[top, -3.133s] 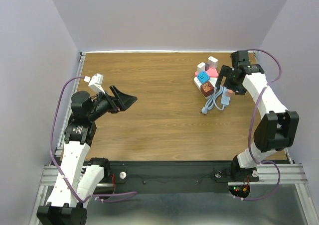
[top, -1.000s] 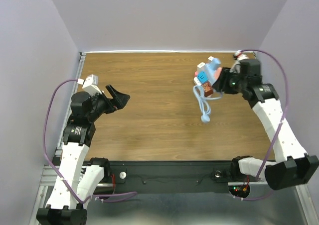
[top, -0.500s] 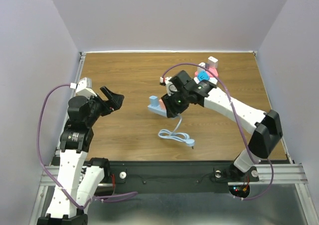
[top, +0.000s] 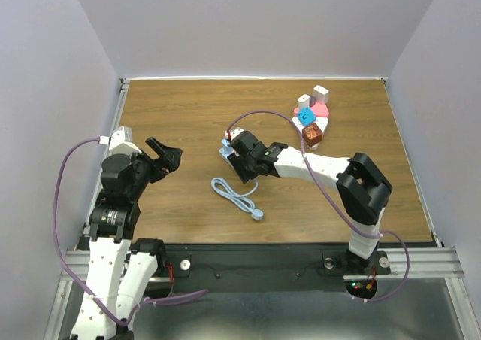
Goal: Pull the plug off the socket
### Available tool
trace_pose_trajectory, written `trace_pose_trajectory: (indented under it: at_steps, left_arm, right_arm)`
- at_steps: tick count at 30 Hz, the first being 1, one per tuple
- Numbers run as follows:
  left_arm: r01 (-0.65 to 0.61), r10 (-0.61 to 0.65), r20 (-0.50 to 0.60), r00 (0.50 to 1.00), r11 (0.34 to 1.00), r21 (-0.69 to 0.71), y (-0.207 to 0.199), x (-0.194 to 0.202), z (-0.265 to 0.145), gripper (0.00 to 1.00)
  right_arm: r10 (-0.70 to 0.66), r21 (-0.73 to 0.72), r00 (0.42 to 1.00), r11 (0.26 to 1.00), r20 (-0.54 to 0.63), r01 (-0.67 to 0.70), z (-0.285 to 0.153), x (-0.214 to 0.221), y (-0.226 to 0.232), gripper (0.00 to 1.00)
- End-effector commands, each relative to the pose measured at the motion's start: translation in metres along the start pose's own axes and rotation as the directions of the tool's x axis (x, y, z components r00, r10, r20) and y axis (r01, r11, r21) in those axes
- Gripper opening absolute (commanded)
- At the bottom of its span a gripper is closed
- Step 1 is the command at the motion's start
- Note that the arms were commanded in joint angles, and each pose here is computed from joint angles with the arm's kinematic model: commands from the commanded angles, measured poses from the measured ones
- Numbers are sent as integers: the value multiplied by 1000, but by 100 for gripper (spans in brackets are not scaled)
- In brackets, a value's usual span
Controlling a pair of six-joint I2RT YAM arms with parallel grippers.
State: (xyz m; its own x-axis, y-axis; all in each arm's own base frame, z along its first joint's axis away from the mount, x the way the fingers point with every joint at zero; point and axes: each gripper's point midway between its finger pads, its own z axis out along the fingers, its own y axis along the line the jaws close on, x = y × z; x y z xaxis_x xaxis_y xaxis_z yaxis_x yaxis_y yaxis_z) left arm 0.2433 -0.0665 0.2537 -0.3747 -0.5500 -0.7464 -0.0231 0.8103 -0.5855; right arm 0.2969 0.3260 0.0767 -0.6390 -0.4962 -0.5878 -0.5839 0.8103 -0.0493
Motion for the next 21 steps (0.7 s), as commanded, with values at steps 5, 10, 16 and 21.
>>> trace_pose_trajectory:
  at_steps: [5,10,16,21]
  left_arm:
    - [37,-37,2,999,999,-6,7,9,9,96]
    - [68,-67,-52,996,998,7,11,26,21,95]
    - [71,-67,-89,994,997,42,8,36,29,95]
    - [77,-69,-119,990,995,62,10,47,37,95]
  right_arm:
    - [94,87,991,991,93,-102,45,-15,-1,0]
    - [100,57,993,993,58,-103,53,-6,7,17]
    - [113,-58,992,992,55,-109,28,-5,21,80]
    - [105,-65,991,993,86,-100,15,-17,20,89]
